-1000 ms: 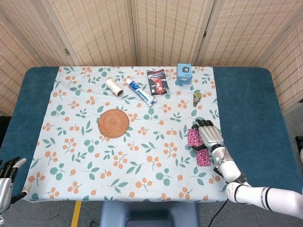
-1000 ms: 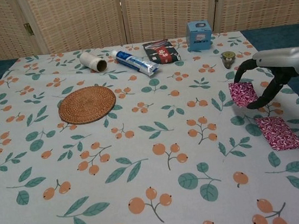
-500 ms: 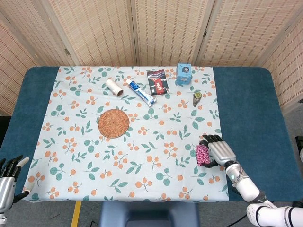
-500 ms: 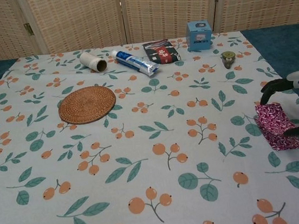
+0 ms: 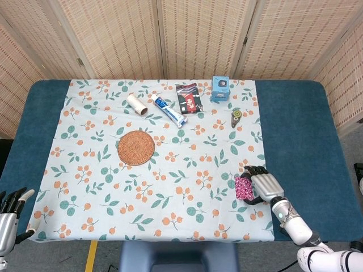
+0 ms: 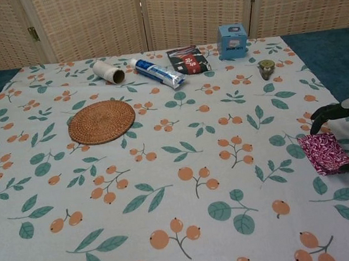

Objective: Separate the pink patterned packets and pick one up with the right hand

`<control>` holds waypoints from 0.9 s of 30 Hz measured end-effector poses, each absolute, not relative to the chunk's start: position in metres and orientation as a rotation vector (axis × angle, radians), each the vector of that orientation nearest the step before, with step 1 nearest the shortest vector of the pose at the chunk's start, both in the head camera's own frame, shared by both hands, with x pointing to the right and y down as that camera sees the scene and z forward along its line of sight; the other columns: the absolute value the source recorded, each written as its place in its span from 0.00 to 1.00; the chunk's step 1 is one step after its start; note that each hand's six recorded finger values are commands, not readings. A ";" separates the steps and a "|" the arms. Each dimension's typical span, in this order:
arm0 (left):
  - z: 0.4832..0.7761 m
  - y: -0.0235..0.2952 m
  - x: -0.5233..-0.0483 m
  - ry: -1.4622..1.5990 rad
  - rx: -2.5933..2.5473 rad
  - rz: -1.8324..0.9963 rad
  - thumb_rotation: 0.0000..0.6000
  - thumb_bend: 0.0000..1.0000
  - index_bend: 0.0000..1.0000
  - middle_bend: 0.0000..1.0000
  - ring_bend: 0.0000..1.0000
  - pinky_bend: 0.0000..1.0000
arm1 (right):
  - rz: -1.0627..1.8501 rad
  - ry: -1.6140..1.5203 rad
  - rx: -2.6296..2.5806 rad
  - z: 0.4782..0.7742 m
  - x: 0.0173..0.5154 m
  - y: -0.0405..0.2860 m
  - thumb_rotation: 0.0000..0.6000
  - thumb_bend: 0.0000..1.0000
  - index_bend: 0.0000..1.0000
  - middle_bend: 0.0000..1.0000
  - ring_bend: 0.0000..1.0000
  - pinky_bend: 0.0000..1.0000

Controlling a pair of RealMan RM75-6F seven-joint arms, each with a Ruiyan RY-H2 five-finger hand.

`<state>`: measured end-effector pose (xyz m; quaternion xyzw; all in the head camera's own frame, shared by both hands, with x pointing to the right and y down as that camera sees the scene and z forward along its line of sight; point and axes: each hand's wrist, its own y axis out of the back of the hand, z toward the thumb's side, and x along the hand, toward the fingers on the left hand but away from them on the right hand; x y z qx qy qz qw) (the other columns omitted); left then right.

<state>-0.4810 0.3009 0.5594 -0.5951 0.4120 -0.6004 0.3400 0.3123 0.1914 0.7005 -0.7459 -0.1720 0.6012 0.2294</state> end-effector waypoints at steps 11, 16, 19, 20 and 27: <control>0.560 0.301 -0.483 1.073 -1.549 -1.568 1.00 0.33 0.19 0.14 0.15 0.00 | 1.637 -0.478 -2.060 0.702 0.309 0.190 0.81 0.26 0.17 0.09 0.00 0.00; 0.560 0.301 -0.482 1.073 -1.548 -1.567 1.00 0.33 0.19 0.14 0.15 0.00 | 1.640 -0.480 -2.057 0.701 0.311 0.190 0.81 0.27 0.15 0.09 0.00 0.00; 0.560 0.301 -0.482 1.073 -1.548 -1.564 1.00 0.33 0.19 0.14 0.15 0.00 | 1.634 -0.490 -2.057 0.698 0.311 0.189 0.81 0.27 0.14 0.09 0.00 0.00; 0.560 0.300 -0.482 1.074 -1.546 -1.563 1.00 0.33 0.19 0.14 0.15 0.00 | 1.630 -0.499 -2.056 0.696 0.312 0.188 0.81 0.27 0.14 0.09 0.00 0.00; 0.560 0.298 -0.483 1.076 -1.541 -1.567 1.00 0.33 0.19 0.14 0.15 0.00 | 1.567 -0.637 -1.986 0.664 0.328 0.172 0.82 0.27 0.14 0.10 0.00 0.00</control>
